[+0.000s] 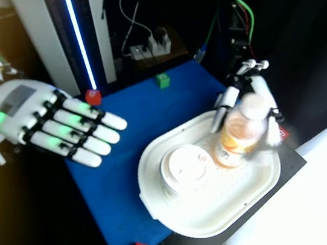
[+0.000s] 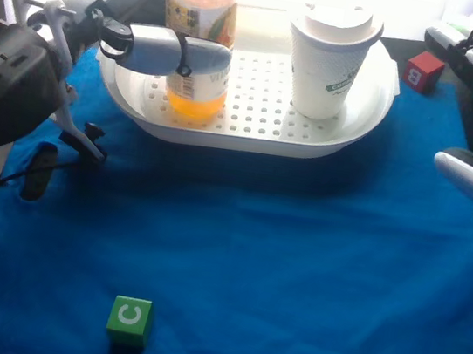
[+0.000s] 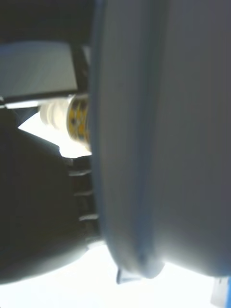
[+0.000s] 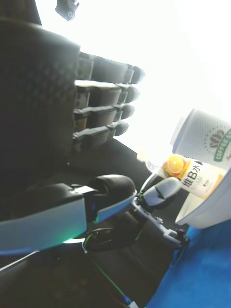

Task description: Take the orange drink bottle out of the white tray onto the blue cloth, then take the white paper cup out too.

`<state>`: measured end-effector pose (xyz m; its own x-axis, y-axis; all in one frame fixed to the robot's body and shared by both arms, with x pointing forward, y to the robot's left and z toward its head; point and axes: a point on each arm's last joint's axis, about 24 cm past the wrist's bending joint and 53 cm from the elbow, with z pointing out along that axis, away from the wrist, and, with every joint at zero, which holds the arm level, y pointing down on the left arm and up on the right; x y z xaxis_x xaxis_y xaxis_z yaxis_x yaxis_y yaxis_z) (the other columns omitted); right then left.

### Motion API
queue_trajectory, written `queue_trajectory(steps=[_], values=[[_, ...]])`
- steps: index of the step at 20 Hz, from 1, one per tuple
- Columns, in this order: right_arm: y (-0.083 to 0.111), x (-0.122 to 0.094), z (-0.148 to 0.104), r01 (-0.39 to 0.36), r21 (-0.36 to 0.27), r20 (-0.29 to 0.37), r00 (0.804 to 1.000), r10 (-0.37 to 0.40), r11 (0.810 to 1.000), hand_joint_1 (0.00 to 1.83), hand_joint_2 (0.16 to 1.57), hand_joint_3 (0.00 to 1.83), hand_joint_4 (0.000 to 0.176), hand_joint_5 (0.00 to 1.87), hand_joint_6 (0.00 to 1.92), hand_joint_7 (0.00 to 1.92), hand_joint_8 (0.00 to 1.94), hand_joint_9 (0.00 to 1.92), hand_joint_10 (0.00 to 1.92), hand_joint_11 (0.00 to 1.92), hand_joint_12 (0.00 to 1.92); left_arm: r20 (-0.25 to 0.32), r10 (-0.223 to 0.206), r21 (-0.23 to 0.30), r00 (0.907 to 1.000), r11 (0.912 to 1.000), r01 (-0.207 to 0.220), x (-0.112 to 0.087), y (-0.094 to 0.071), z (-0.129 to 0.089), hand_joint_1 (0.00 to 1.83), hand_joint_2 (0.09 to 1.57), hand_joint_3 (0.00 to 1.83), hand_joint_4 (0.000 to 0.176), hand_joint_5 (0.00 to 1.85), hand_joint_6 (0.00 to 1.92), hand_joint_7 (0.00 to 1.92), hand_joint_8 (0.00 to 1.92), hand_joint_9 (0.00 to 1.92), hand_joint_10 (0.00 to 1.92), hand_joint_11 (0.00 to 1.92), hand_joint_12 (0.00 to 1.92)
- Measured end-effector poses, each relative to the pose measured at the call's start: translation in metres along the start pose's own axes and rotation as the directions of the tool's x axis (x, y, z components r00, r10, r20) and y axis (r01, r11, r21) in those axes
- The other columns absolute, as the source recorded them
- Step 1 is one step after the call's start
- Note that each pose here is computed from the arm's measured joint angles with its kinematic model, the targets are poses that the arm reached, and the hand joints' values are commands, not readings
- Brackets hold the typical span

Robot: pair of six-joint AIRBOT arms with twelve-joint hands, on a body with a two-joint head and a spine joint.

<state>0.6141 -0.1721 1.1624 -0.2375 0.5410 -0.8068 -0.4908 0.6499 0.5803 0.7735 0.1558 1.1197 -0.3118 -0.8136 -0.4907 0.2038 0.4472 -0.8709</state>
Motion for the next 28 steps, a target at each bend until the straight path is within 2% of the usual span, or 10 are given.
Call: queue_trajectory(steps=[2, 6, 11, 13, 15, 16, 18, 19, 24, 28], values=[[0.0, 0.002, 0.0, -0.004, 0.001, -0.002, 1.0, 0.004, 1.0, 0.57, 1.39, 0.0, 0.0, 0.0, 0.0, 0.0, 0.0, 0.0, 0.0, 0.0, 0.0, -0.012, 0.012, 0.013, 0.9999, 0.9999, -0.012, 0.002, -0.005, -0.003, 1.16, 1.2, 0.0, 0.034, 0.79, 1.29, 0.83, 1.28, 0.72, 1.45, 0.61, 1.86], [-0.001, 0.004, -0.001, -0.007, 0.004, -0.006, 1.0, 0.007, 1.0, 0.54, 1.38, 0.0, 0.0, 0.0, 0.0, 0.0, 0.0, 0.0, 0.0, 0.01, 0.01, 0.018, 0.026, 0.101, 0.9995, 0.9945, -0.028, -0.012, -0.033, -0.018, 1.19, 1.19, 0.0, 0.0, 0.83, 1.08, 0.85, 1.4, 0.82, 1.46, 0.77, 1.77], [-0.002, 0.004, -0.001, -0.014, 0.007, -0.004, 1.0, 0.015, 1.0, 0.59, 1.38, 0.0, 0.0, 0.0, 0.0, 0.0, 0.0, 0.0, 0.0, 0.01, 0.02, 0.118, 0.033, 0.333, 0.9925, 0.9402, -0.071, -0.044, -0.1, -0.062, 1.13, 1.24, 0.0, 0.032, 0.75, 1.31, 0.73, 1.42, 0.67, 1.25, 0.63, 1.67], [-0.002, 0.009, 0.0, -0.023, 0.009, -0.009, 1.0, 0.023, 1.0, 0.55, 1.38, 0.0, 0.0, 0.0, 0.0, 0.0, 0.0, 0.0, 0.0, 0.0, 0.11, 0.098, 0.018, 0.37, 0.995, 0.9273, -0.054, -0.029, -0.099, -0.091, 1.15, 1.23, 0.0, 0.0, 0.72, 1.29, 0.79, 1.39, 0.74, 1.29, 0.69, 1.66], [-0.002, 0.008, 0.0, -0.024, 0.009, -0.007, 1.0, 0.024, 1.0, 0.5, 1.39, 0.0, 0.0, 0.0, 0.0, 0.0, 0.0, 0.0, 0.0, 0.0, 0.03, 0.041, 0.015, 0.351, 0.9991, 0.9359, -0.029, -0.006, -0.091, -0.108, 0.96, 1.22, 0.0, 0.101, 0.76, 1.32, 0.66, 0.97, 0.64, 1.19, 0.61, 1.61], [-0.003, 0.008, 0.0, -0.026, 0.012, -0.005, 1.0, 0.026, 1.0, 0.54, 1.38, 0.0, 0.0, 0.0, 0.0, 0.0, 0.0, 0.0, 0.0, 0.0, 0.18, 0.008, 0.03, 0.345, 0.9995, 0.9382, -0.031, 0.005, -0.088, -0.118, 0.98, 1.25, 0.0, 0.002, 0.71, 1.39, 0.6, 0.88, 0.58, 1.09, 0.55, 1.52], [-0.004, 0.007, 0.0, -0.028, 0.017, -0.001, 1.0, 0.028, 0.999, 0.59, 1.38, 0.0, 0.0, 0.0, 0.0, 0.0, 0.0, 0.0, 0.0, 0.0, 0.48, -0.012, 0.022, 0.352, 0.9997, 0.9358, -0.017, 0.013, -0.088, -0.133, 1.0, 1.26, 0.0, 0.0, 0.7, 1.41, 0.6, 0.8, 0.58, 1.05, 0.57, 1.5], [-0.005, 0.006, 0.0, -0.028, 0.02, 0.001, 1.0, 0.028, 0.999, 0.57, 1.38, 0.0, 0.0, 0.0, 0.0, 0.0, 0.0, 0.0, 0.0, 0.0, 0.5, -0.02, 0.025, 0.345, 0.9995, 0.9384, -0.016, 0.016, -0.085, -0.137, 1.22, 1.25, 0.0, 0.0, 0.51, 0.9, 0.69, 1.29, 0.6, 1.21, 0.57, 1.66], [-0.005, 0.005, 0.0, -0.031, 0.02, 0.006, 1.0, 0.031, 0.999, 0.59, 1.38, 0.0, 0.0, 0.0, 0.0, 0.0, 0.0, 0.0, 0.0, 0.0, 0.02, -0.093, -0.003, 0.201, 0.9957, 0.9794, 0.021, 0.041, -0.041, -0.124, 0.85, 1.19, 0.0, 0.0, 0.47, 0.13, 0.54, 0.35, 0.36, 1.06, 0.24, 1.63], [-0.006, 0.004, 0.0, -0.032, 0.023, 0.01, 0.999, 0.032, 0.999, 0.5, 1.37, 0.0, 0.0, 0.0, 0.0, 0.0, 0.0, 0.0, 0.0, 0.0, 0.0, -0.134, 0.007, 0.18, 0.991, 0.9834, 0.017, 0.052, -0.032, -0.128, 0.4, 1.17, 0.0, 0.101, 0.05, 0.03, 0.01, 0.0, 0.0, 0.02, 0.0, 0.12]])
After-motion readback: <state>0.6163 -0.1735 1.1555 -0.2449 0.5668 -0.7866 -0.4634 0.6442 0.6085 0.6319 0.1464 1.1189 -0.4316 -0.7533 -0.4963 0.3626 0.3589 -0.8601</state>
